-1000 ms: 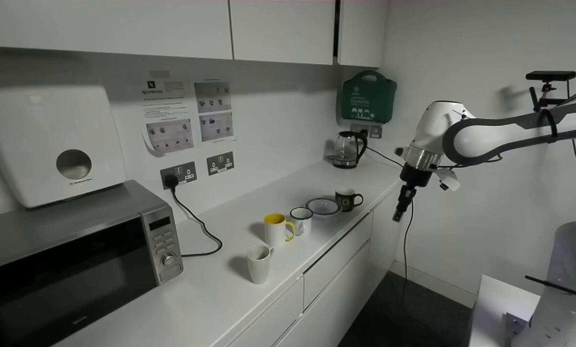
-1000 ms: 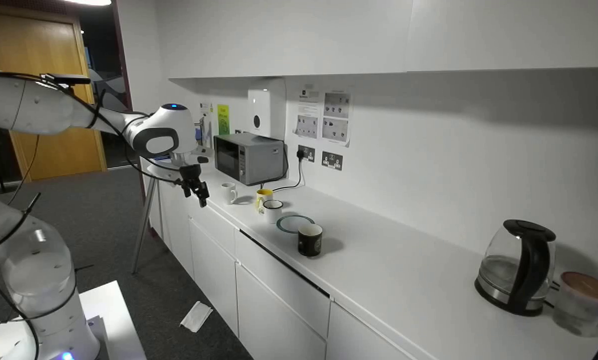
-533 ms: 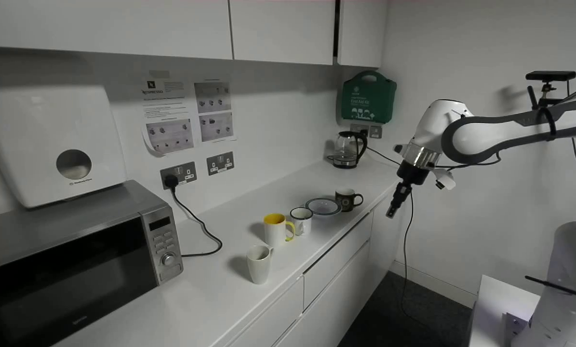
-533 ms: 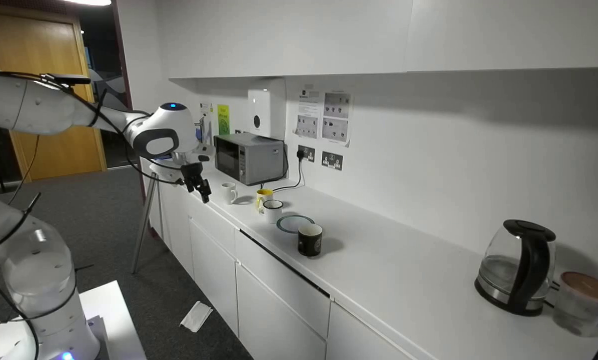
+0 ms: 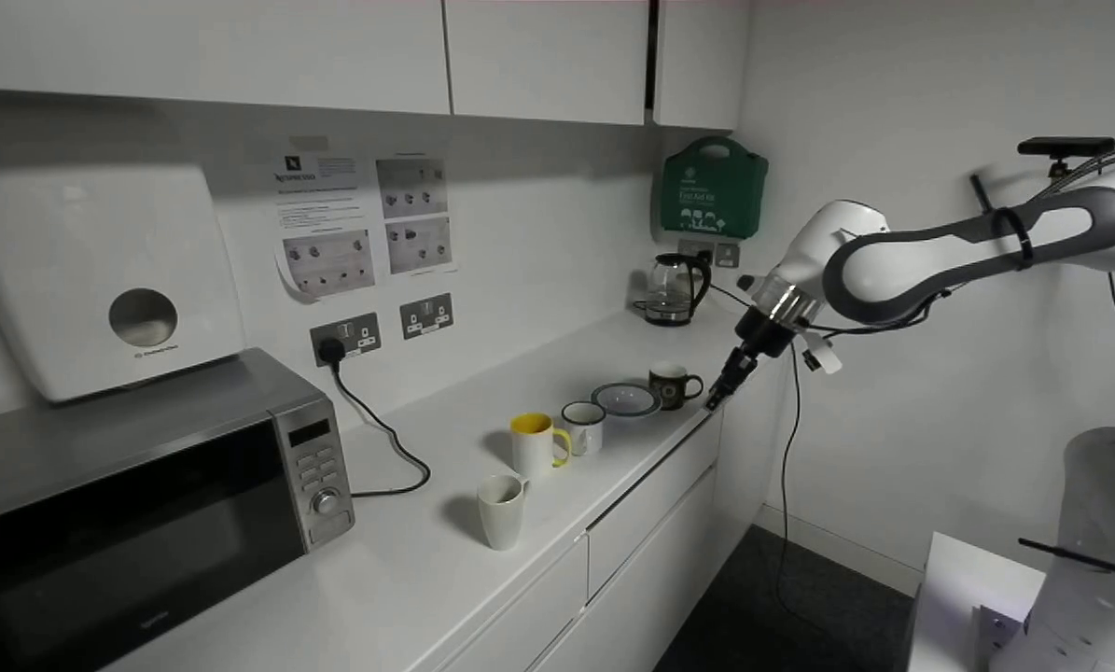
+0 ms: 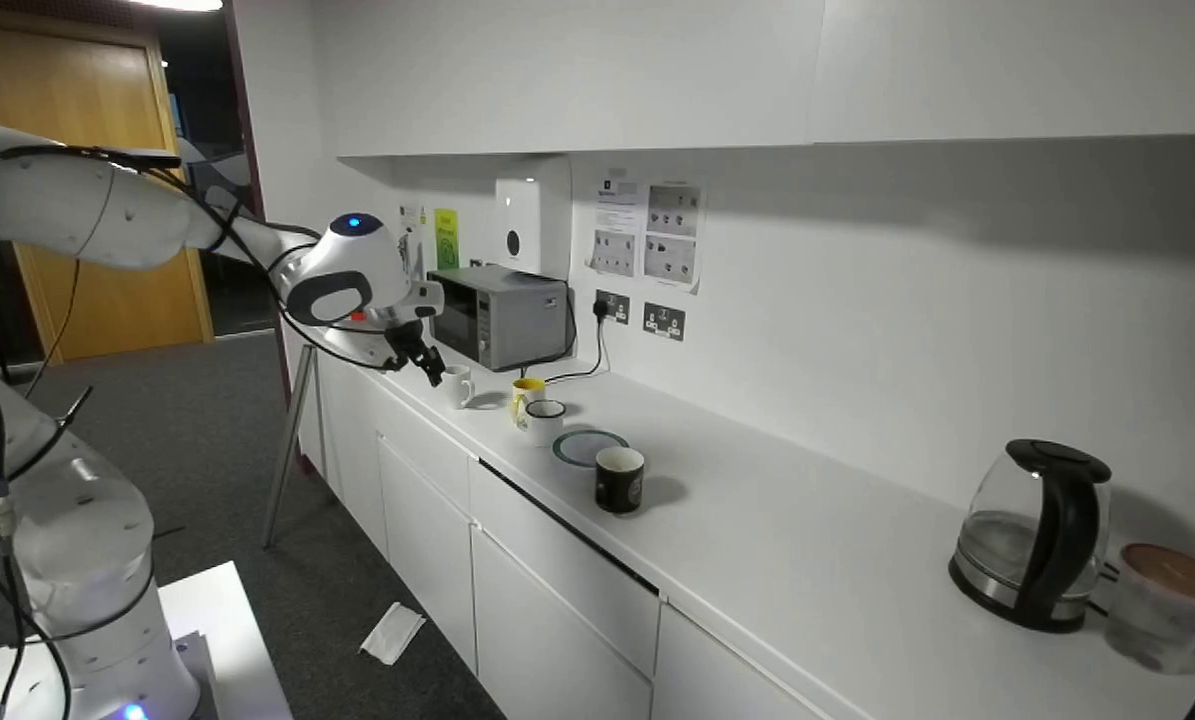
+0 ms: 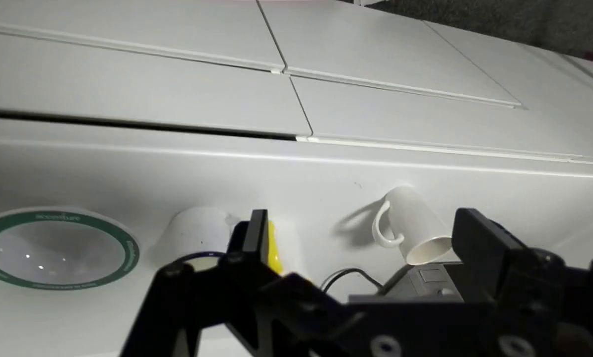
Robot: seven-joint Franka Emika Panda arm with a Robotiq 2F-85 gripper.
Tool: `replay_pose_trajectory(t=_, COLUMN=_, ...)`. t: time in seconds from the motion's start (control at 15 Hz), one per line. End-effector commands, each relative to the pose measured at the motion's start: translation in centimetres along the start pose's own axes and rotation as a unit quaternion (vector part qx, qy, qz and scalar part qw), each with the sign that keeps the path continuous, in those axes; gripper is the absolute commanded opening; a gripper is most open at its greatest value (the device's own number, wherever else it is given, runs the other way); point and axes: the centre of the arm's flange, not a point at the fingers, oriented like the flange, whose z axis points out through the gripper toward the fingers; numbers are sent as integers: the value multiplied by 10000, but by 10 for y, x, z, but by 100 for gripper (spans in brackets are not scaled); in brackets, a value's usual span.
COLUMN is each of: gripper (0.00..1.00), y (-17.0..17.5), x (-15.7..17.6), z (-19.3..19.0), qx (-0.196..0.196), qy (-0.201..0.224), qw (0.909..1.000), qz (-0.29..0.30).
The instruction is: Move the left second cup towards you
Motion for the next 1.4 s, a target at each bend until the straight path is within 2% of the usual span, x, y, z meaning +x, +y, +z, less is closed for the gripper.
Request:
replay_pose_trajectory(t=0.0, gripper=100, y=7, x=48, z=25, qx=154, qy=250, qw=9987, qz=-424)
replay_pose_trajectory(t=0.4, gripper=100, y=10, x=104, z=59, qx=162, qy=314, qw=9978, qz=-560)
replay_pose_trajectory(t=0.8, gripper=100, y=-7, x=153, z=90, qx=440, qy=516, qw=9972, qz=-308)
replay_pose_trajectory(t=1.07, gripper=100, y=-14, x=173, z=111, qx=449, qy=309, qw=9965, qz=-632)
replay_pose_trajectory(t=1.33, gripper=100, y=8, x=175, z=136, qx=374, qy=-203, qw=9919, qz=-1198)
